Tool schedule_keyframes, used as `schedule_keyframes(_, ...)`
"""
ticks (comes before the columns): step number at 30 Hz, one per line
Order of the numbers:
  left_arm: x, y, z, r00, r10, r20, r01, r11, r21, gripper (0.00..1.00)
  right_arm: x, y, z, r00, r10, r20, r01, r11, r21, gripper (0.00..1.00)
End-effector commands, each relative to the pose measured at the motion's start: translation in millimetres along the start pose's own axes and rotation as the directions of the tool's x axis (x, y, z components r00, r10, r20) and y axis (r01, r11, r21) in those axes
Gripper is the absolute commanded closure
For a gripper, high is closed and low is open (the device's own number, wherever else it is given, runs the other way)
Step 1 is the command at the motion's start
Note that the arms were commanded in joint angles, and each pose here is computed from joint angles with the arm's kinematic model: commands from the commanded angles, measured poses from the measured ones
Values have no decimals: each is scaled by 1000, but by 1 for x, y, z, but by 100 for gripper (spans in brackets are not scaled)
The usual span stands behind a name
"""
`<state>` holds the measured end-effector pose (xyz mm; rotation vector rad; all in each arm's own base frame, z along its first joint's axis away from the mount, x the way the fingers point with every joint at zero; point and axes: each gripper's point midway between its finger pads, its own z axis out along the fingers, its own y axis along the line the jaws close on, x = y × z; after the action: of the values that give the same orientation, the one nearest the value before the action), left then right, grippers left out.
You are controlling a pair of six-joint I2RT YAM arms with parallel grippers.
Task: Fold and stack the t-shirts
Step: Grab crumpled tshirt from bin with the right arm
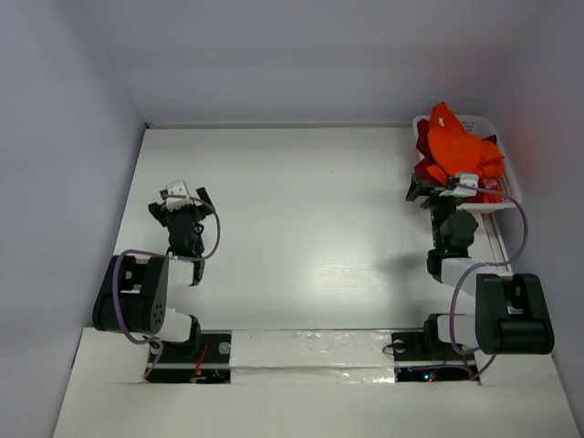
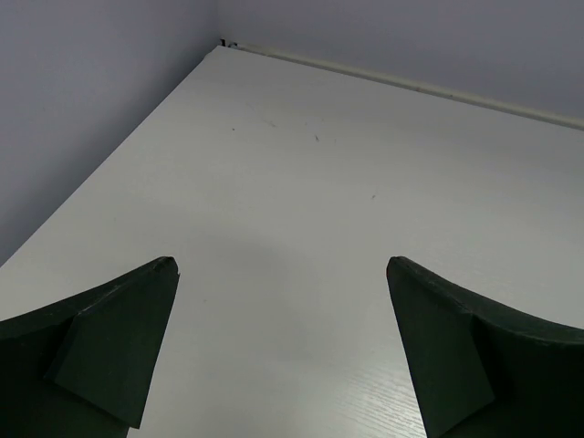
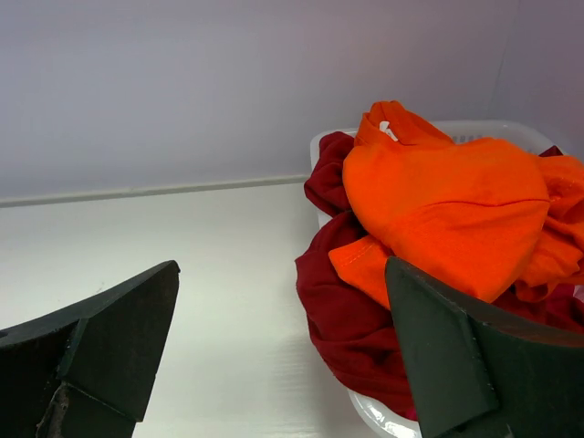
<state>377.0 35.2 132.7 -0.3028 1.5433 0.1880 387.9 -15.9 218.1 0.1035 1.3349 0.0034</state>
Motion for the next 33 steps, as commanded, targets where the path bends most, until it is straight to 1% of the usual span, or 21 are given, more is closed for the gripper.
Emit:
schedule_keyframes(1, -37, -5, 6, 991, -60, 119, 59, 998, 17, 1, -24, -2, 10, 997, -20, 76, 19, 1000, 2, 0)
schedule_keyframes(20, -37, -5, 6, 991, -59, 121, 58, 998, 15, 1, -24, -2, 9, 997, -18, 75, 18, 1000, 0, 0)
schedule_keyframes(21, -37, -1, 6, 991, -59, 122, 61, 998, -6, 1, -30, -3, 10, 996, -14, 90, 13, 1000, 11, 0)
schedule_keyframes(22, -39, 6, 7, 991, -61, 123, 70, 995, -73, 1, -33, -19, 11, 997, 9, 83, -18, 994, 105, 0)
schedule_keyframes(23, -37, 9, 16, 997, -70, 39, 75, 983, -166, 1, -44, -29, 14, 993, 62, 97, -79, 981, 179, 0)
schedule_keyframes(24, -43, 13, 23, 998, -68, 9, 68, 973, -222, 1, -27, -39, 14, 996, 85, -26, -75, 964, 253, 0)
schedule_keyframes(25, -46, 6, 29, 997, -69, -30, 61, 974, -220, 1, -60, -46, 32, 996, 92, 12, -91, 948, 304, 0)
schedule_keyframes(26, -57, -2, 41, 993, -63, -96, 39, 972, -231, 1, -68, -44, 38, 998, 60, -23, -51, 955, 294, 0)
schedule_keyframes(27, -66, -15, 45, 987, -116, -108, 91, 973, -214, 1, -62, -40, 40, 994, 60, -93, -32, 960, 277, 0)
schedule_keyframes(28, -72, -29, 46, 982, -140, -129, 117, 978, -171, 1, -79, -35, 42, 994, 80, -79, -56, 963, 262, 0)
schedule_keyframes(29, -90, -41, 49, 976, -167, -142, 150, 980, -128, 1, -106, -32, 48, 992, 126, -28, -114, 957, 266, 0)
schedule_keyframes(30, -99, -55, 47, 970, -195, -147, 185, 979, -80, 1, -107, -33, 46, 986, 155, -54, -133, 949, 286, 0)
schedule_keyframes(31, -106, -75, 44, 958, -237, -164, 241, 971, 4, 1, -116, -31, 47, 983, 177, -51, -156, 946, 284, 0)
schedule_keyframes(32, -125, -89, 37, 956, -255, -145, 267, 961, 73, 1, -127, -27, 48, 979, 201, -45, -182, 945, 272, 0)
schedule_keyframes(33, -135, -93, 34, 954, -268, -133, 283, 954, 102, 1, -145, -22, 51, 976, 210, -50, -190, 947, 257, 0)
